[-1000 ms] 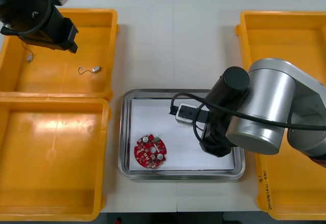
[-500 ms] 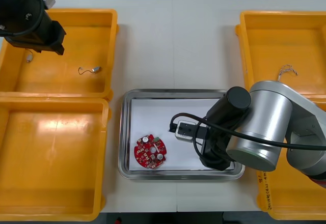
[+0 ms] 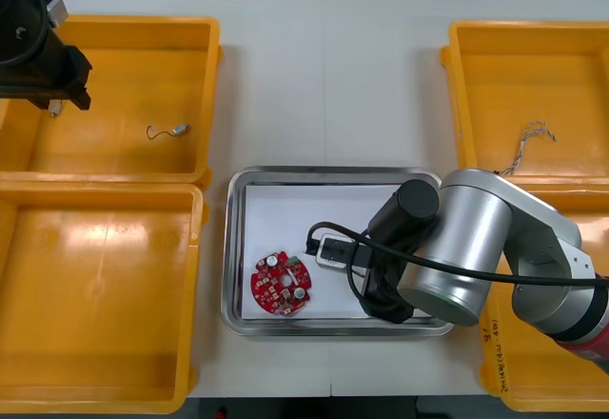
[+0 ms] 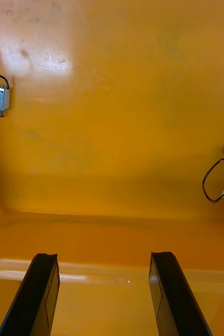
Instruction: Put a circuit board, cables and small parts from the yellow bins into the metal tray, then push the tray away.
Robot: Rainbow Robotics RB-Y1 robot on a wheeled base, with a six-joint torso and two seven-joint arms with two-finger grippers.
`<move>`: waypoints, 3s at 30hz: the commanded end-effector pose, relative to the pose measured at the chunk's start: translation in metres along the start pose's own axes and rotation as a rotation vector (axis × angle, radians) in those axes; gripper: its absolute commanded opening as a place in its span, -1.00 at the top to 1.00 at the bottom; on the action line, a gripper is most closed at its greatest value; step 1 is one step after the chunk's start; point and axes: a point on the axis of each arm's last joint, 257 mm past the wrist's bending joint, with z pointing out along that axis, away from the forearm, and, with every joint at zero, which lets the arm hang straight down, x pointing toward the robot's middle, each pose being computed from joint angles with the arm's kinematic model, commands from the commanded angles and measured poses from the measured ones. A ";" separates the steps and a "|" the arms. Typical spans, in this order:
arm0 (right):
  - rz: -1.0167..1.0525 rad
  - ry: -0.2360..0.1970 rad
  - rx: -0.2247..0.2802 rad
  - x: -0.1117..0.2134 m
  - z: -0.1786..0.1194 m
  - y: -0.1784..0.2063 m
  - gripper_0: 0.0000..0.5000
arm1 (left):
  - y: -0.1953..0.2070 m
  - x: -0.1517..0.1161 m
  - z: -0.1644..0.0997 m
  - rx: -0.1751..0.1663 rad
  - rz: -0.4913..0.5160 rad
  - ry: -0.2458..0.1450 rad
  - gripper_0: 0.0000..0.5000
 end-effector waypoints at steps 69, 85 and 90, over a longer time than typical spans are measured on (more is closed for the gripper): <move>0.445 -0.198 0.162 -0.031 -0.184 -0.141 -1.00 | 0.068 -0.129 0.041 -0.057 0.072 -0.376 -1.00; 0.786 -0.193 0.263 0.061 -0.232 -0.235 -1.00 | 0.052 -0.125 0.059 -0.031 0.077 -0.362 -1.00; 0.905 -0.178 0.308 0.087 -0.236 -0.261 -1.00 | 0.051 -0.122 0.063 -0.046 0.097 -0.350 -0.72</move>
